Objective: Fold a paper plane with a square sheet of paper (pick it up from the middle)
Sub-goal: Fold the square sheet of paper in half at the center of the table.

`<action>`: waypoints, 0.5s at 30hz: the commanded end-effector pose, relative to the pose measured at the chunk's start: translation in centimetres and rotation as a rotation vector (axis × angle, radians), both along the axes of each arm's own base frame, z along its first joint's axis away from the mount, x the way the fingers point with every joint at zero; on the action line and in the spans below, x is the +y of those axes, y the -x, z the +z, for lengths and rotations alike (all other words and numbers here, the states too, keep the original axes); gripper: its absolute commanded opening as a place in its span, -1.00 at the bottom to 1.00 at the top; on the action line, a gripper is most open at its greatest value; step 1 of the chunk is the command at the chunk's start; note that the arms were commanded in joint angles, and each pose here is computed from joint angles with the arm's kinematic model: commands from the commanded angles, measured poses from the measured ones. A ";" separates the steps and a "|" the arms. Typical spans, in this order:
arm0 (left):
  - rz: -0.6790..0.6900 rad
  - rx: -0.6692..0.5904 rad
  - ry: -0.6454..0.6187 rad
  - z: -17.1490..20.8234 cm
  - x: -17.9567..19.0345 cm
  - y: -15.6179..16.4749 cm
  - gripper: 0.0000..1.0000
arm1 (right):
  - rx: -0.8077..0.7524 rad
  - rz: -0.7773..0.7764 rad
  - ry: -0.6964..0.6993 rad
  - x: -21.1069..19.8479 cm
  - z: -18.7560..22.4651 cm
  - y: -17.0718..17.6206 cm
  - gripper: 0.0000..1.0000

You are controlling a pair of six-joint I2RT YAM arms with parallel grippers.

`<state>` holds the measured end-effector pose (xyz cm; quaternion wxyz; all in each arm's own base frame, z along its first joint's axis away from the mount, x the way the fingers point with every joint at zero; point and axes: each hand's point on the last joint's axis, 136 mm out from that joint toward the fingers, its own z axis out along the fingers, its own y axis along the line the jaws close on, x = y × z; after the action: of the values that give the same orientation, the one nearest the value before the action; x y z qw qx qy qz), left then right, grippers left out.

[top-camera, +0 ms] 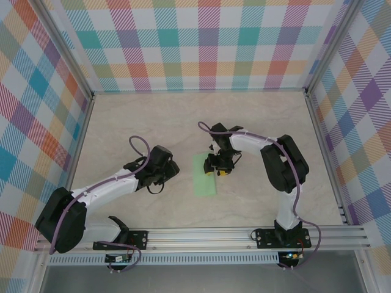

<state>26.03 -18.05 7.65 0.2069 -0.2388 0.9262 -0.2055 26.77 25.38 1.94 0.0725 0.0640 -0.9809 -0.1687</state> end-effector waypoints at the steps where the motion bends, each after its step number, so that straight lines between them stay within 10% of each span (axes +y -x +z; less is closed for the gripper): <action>1: -0.019 0.004 0.002 -0.2 -0.1 0.1 -0.04 | 0.043 -0.024 0.133 -2.1 -2.9 0.6 0.10; 15: -0.042 0.007 0.011 -0.4 -0.5 0.1 -0.04 | 0.066 0.008 0.150 -2.2 -3.9 1.1 0.09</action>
<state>25.91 -18.50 7.71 0.2011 -0.2277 0.9283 -0.2145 26.80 25.37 1.75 0.0798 0.0565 -0.9817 -0.1634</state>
